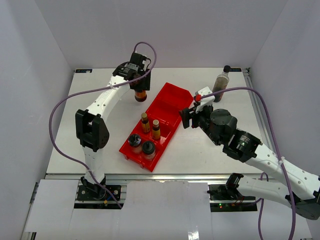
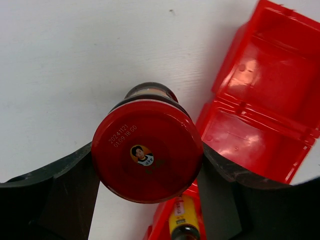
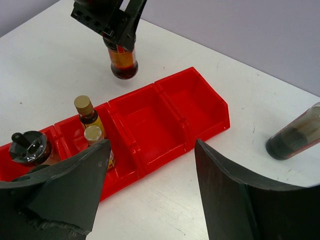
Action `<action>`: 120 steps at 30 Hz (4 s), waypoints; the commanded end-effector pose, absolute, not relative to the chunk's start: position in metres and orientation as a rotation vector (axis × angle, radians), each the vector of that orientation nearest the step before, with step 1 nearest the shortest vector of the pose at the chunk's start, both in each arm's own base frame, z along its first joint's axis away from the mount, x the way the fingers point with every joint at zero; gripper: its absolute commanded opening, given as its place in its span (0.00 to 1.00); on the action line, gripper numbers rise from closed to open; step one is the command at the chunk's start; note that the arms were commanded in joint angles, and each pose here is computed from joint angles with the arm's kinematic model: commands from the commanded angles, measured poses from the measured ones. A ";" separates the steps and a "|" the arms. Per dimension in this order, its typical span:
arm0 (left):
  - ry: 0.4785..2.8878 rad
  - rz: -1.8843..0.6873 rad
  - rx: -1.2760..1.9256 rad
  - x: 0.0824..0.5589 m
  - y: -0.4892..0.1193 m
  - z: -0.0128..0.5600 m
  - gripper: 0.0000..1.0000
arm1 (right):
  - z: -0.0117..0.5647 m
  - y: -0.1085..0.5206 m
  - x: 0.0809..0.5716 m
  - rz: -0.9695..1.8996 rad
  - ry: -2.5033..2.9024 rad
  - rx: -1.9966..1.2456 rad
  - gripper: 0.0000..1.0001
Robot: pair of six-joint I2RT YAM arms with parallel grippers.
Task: Organize the condiment bottles
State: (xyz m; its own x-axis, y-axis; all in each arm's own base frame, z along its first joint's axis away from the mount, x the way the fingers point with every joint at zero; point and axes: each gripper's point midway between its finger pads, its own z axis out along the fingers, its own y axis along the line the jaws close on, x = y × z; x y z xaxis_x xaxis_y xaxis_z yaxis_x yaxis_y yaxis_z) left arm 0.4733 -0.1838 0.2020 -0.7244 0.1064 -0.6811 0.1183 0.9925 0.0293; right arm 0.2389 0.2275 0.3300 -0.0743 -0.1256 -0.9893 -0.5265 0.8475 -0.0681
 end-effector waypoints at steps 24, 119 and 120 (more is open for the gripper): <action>2.162 -0.265 0.343 0.410 -0.279 0.279 0.00 | 0.341 0.218 0.236 0.379 1.618 -0.444 0.75; 2.257 -0.170 -0.022 0.365 -0.145 0.247 0.98 | 0.133 0.032 0.337 -0.041 2.281 0.130 0.39; 2.259 -0.171 -0.022 0.364 -0.145 0.246 0.98 | 0.136 0.033 0.337 -0.034 2.278 0.118 0.33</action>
State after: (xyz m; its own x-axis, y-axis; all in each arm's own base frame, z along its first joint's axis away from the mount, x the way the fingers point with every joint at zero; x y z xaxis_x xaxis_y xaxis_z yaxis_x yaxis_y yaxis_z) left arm 0.3683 -0.1464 0.2322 -0.6723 -0.0562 -0.7381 0.0312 0.9941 -0.1041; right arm 0.3242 0.0334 0.1137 -0.6957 0.0988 -0.7115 0.1181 0.9928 0.0224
